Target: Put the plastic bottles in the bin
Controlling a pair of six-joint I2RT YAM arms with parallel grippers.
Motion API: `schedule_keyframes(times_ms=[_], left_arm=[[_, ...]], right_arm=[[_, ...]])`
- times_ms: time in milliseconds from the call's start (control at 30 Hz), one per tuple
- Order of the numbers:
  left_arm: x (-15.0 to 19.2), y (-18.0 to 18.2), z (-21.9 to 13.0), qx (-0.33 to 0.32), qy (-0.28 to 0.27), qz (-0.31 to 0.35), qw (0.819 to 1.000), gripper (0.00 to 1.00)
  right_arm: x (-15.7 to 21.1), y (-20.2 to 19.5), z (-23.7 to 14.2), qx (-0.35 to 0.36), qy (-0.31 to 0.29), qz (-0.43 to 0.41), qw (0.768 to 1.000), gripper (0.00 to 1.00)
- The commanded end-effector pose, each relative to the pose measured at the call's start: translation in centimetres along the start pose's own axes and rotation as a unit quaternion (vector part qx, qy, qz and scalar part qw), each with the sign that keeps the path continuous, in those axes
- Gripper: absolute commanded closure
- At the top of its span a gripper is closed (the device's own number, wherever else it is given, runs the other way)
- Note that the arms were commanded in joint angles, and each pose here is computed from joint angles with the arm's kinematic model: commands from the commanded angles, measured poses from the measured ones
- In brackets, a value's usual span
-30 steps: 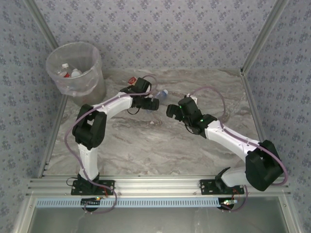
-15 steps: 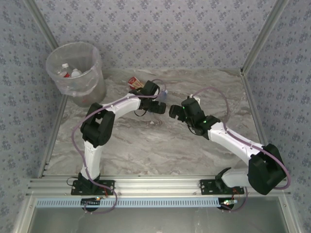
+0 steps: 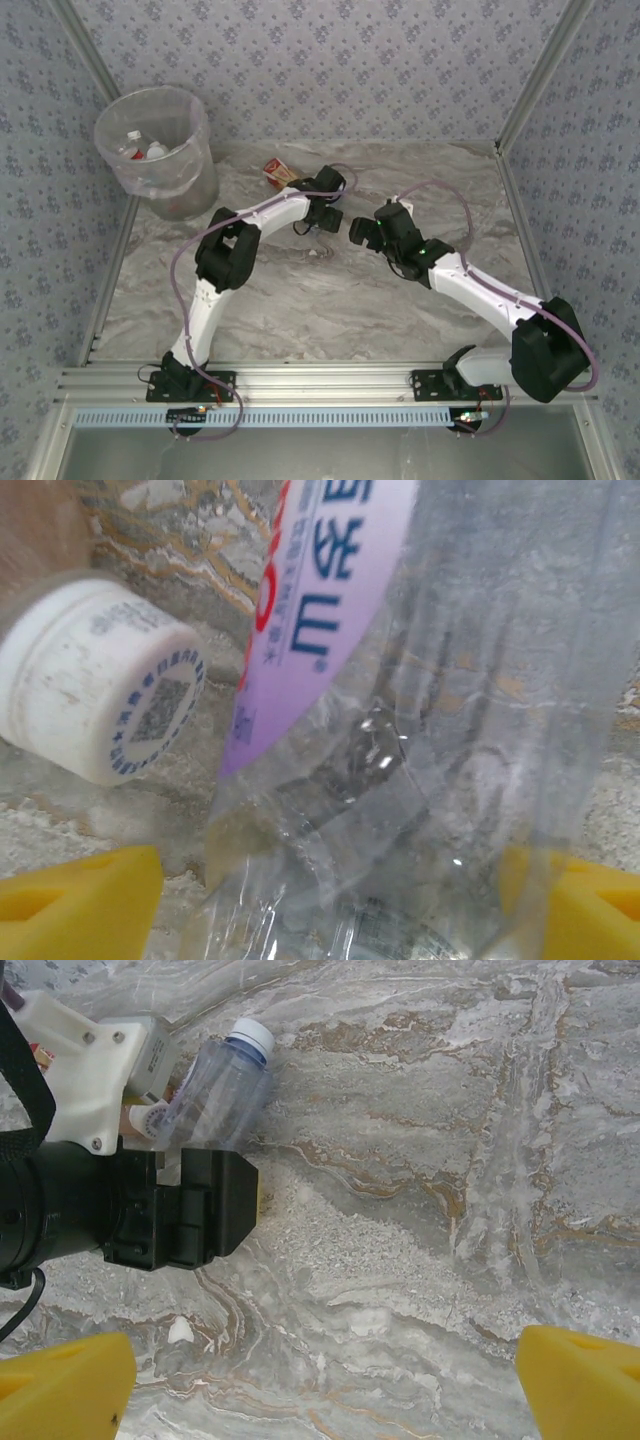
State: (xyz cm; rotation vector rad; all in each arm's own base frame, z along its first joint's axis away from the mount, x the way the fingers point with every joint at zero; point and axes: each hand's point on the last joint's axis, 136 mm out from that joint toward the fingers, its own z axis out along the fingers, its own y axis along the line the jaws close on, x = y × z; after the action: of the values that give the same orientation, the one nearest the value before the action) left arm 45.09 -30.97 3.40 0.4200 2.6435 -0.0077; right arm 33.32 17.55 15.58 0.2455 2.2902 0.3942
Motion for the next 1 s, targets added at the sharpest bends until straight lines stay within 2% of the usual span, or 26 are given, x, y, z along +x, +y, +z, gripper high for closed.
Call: schedule_keyframes(times_ms=[0, 300, 633, 933, 967], left_arm=[[-0.5, -0.2, 0.2, -0.033, -0.010, 0.000, 0.999, 0.15], [-2.0, -0.7, 0.8, -0.035, -0.026, -0.015, 0.999, 0.28], [-2.5, -1.3, -0.3, -0.014, -0.032, -0.012, 0.999, 0.48], [-3.1, -2.1, -2.7, 0.024, -0.049, -0.025, 0.998, 0.56], [-2.3, -2.0, -2.5, 0.021, -0.040, -0.023, 0.999, 0.57]], right_arm=[[-0.1, -0.8, -0.6, 0.011, -0.005, -0.003, 1.000, 0.00], [-0.1, -1.5, -1.0, 0.019, -0.009, -0.004, 1.000, 0.00], [-0.5, -1.4, -0.9, 0.014, -0.014, -0.008, 1.000, 0.00], [-1.0, -0.6, -1.2, -0.006, -0.022, -0.016, 1.000, 0.00], [-1.1, -0.5, -1.3, -0.009, -0.024, -0.015, 1.000, 0.00]])
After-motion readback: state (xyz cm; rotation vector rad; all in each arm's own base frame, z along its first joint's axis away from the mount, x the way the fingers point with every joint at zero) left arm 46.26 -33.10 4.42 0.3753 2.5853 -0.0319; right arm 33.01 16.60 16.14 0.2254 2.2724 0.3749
